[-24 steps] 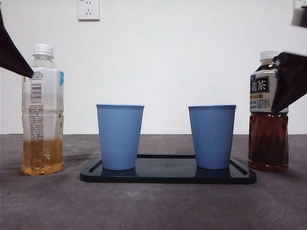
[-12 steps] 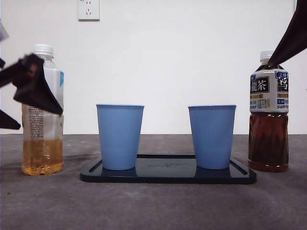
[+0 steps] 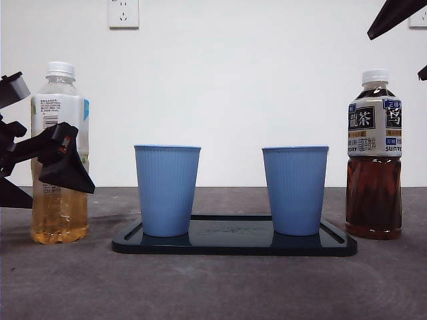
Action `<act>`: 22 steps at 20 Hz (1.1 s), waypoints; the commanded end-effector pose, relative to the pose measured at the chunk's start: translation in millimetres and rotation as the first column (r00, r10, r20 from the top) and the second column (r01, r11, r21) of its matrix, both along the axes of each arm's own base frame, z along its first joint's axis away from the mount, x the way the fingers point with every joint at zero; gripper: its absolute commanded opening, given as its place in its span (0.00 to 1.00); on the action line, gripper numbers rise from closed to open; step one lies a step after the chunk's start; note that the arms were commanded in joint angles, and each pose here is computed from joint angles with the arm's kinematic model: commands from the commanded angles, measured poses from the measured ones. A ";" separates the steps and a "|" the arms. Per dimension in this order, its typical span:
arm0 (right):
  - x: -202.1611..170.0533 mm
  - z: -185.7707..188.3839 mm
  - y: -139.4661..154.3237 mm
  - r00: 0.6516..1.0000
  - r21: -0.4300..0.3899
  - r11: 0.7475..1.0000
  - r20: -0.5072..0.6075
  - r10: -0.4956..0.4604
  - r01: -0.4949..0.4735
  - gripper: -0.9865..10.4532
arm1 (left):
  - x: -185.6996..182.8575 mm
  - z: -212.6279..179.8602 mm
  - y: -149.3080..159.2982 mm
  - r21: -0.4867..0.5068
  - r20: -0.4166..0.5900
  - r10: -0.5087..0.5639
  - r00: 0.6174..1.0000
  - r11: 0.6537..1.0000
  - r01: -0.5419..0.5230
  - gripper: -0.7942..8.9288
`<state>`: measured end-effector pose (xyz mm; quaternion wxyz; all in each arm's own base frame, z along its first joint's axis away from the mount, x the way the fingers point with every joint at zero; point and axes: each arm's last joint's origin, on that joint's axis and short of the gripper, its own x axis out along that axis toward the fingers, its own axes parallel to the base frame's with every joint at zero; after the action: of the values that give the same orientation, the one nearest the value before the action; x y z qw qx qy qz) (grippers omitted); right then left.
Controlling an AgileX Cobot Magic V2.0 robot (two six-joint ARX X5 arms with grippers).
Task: Pour the drink into the cup
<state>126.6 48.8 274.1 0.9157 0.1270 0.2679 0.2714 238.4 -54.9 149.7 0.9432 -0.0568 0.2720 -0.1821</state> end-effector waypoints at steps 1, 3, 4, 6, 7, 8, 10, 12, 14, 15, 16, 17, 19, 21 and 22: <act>0.3 5.3 0.8 1.000 -0.009 1.000 0.024 0.013 -0.013 0.46 | 3.1 -3.7 -2.7 0.008 0.016 -0.012 1.000 1.000 0.012 0.72; 0.3 5.3 0.8 1.000 -0.010 1.000 0.024 0.013 -0.012 0.46 | 3.6 -4.0 -3.4 0.006 0.022 -0.015 1.000 1.000 0.015 0.63; 0.3 5.4 0.8 1.000 -0.012 1.000 0.026 0.013 -0.013 0.46 | 3.5 -3.9 -4.2 0.006 0.023 -0.018 1.000 1.000 0.018 0.52; 0.5 5.3 0.6 0.999 -0.026 1.000 0.036 0.014 -0.013 0.46 | 3.3 -3.8 -4.9 0.006 0.023 -0.021 1.000 1.000 0.021 0.37; 0.5 5.3 0.6 0.999 -0.027 1.000 0.036 0.014 -0.013 0.46 | 3.1 -3.9 -5.5 0.005 0.021 -0.023 0.999 1.000 0.023 0.34; 0.5 5.4 0.5 0.999 -0.029 1.000 0.038 0.011 -0.010 0.46 | 2.9 -3.6 -6.1 -0.002 0.020 -0.021 1.000 1.000 0.022 0.33; 0.8 5.4 0.2 0.999 -0.039 0.999 0.044 0.000 0.001 0.46 | 2.7 -2.7 -6.1 -0.007 0.021 -0.020 1.000 1.000 0.020 0.33; 0.9 5.5 0.2 0.999 -0.041 0.999 0.047 0.002 0.000 0.46 | 2.2 -0.7 -6.0 -0.007 0.029 -0.020 0.999 1.000 0.020 0.27; 0.9 5.5 0.2 0.998 -0.051 0.999 0.054 0.008 -0.005 0.46 | 0.8 3.7 -5.8 -0.007 0.044 -0.022 0.999 1.000 0.023 0.23; 0.9 5.5 0.2 0.998 -0.052 0.999 0.056 0.009 -0.007 0.46 | 0.0 6.6 -5.6 -0.007 0.055 -0.023 0.998 1.000 0.024 0.23; 0.8 5.4 0.3 0.998 -0.052 0.999 0.055 0.010 -0.008 0.46 | -1.2 10.7 -5.3 -0.009 0.071 -0.024 0.997 1.000 0.025 0.23; 0.8 5.4 0.3 0.998 -0.052 0.999 0.055 0.012 -0.009 0.46 | -2.9 14.8 -5.0 -0.002 0.086 -0.030 0.996 1.000 0.030 0.23; 0.5 5.5 0.6 0.998 -0.053 0.998 0.058 0.029 -0.026 0.46 | -6.8 23.1 -5.0 0.057 0.074 -0.066 0.995 0.996 0.061 0.23; 0.0 5.6 1.5 0.996 -0.050 0.997 0.063 0.069 -0.066 0.46 | -9.0 36.8 -6.1 0.157 0.017 -0.129 0.991 0.980 0.125 0.23; -0.3 5.7 1.9 0.994 -0.046 0.996 0.063 0.084 -0.082 0.46 | -8.7 46.1 -6.9 0.205 -0.009 -0.163 0.987 0.965 0.161 0.23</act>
<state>125.8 49.7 274.2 0.9131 0.0959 0.2601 0.2989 223.9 -59.5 180.4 0.9212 0.0201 0.3260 -0.2113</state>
